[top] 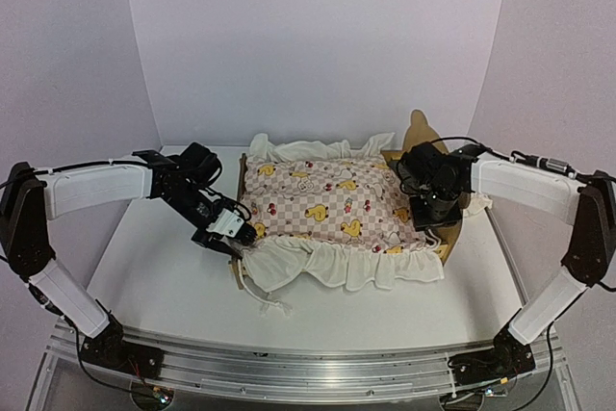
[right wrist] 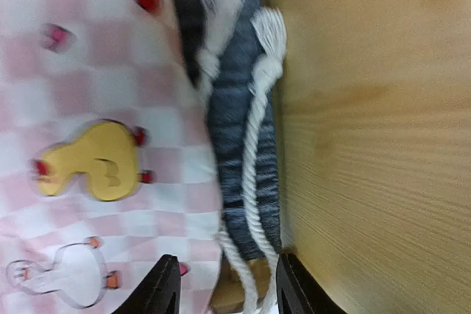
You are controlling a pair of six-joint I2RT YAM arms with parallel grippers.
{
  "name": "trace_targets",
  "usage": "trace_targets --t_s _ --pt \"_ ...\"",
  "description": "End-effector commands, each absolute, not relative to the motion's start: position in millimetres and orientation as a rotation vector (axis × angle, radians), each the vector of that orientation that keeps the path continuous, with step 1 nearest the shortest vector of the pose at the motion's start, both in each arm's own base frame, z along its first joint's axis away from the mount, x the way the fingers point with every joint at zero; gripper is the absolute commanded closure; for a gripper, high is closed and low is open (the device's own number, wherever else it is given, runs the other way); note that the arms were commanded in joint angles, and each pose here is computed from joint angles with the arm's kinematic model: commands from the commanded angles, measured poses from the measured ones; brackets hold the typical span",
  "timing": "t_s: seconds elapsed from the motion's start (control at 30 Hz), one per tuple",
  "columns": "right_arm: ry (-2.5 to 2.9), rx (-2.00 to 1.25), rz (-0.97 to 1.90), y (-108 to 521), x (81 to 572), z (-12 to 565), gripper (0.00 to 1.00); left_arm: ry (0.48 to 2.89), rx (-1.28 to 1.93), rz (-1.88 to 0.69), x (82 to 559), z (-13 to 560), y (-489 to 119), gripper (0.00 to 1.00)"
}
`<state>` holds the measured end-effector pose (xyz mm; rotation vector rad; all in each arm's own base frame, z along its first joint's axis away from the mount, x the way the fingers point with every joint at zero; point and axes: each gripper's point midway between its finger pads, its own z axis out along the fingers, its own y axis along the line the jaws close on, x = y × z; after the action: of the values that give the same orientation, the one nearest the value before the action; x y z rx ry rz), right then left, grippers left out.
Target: Set up the pet bed
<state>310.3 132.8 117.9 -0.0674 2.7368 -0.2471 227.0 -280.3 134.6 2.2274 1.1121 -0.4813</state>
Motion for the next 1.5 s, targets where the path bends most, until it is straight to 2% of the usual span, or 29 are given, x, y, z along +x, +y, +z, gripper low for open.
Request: trace_targets --t_s 0.0,0.13,0.2,0.3,0.5,0.7,0.9,1.0,1.1,1.23,1.33,1.37,1.47 --pt "2.622 -0.230 -0.163 166 312 175 0.52 1.071 2.169 -0.548 219 173 -287 0.47" --pt "2.435 -0.439 -0.134 208 294 220 0.45 1.041 2.112 -0.659 195 202 -286 0.40" --pt "2.353 -0.574 -0.025 247 273 225 0.43 1.059 2.062 -0.725 185 216 -285 0.38" --pt "2.224 -0.786 0.202 317 227 205 0.37 1.117 1.981 -0.802 174 230 -284 0.37" --pt "2.052 -0.993 0.499 430 160 150 0.38 1.341 1.701 -0.854 176 235 -281 0.38" --pt "2.095 -0.957 0.574 496 149 102 0.36 1.492 1.432 -0.802 191 230 -270 0.38" --pt "2.187 -0.765 0.470 504 170 54 0.27 1.591 1.285 -0.760 202 223 -260 0.39" --pt "2.219 -0.757 0.419 512 174 36 0.26 1.595 1.267 -0.772 199 223 -258 0.39" --pt "2.277 -0.754 0.305 500 176 5 0.34 1.589 1.255 -0.773 199 226 -258 0.39" --pt "2.353 -0.695 0.198 467 174 -11 0.68 1.554 1.285 -0.773 193 232 -257 0.40" --pt "2.405 -0.713 0.243 454 161 -6 0.95 1.453 1.395 -0.817 173 232 -259 0.43" --pt "2.427 -0.755 0.283 455 153 -4 1.00 1.424 1.432 -0.848 165 230 -260 0.45" --pt "2.467 -0.951 0.507 474 120 19 1.00 1.360 1.551 -0.951 139 219 -267 0.48"
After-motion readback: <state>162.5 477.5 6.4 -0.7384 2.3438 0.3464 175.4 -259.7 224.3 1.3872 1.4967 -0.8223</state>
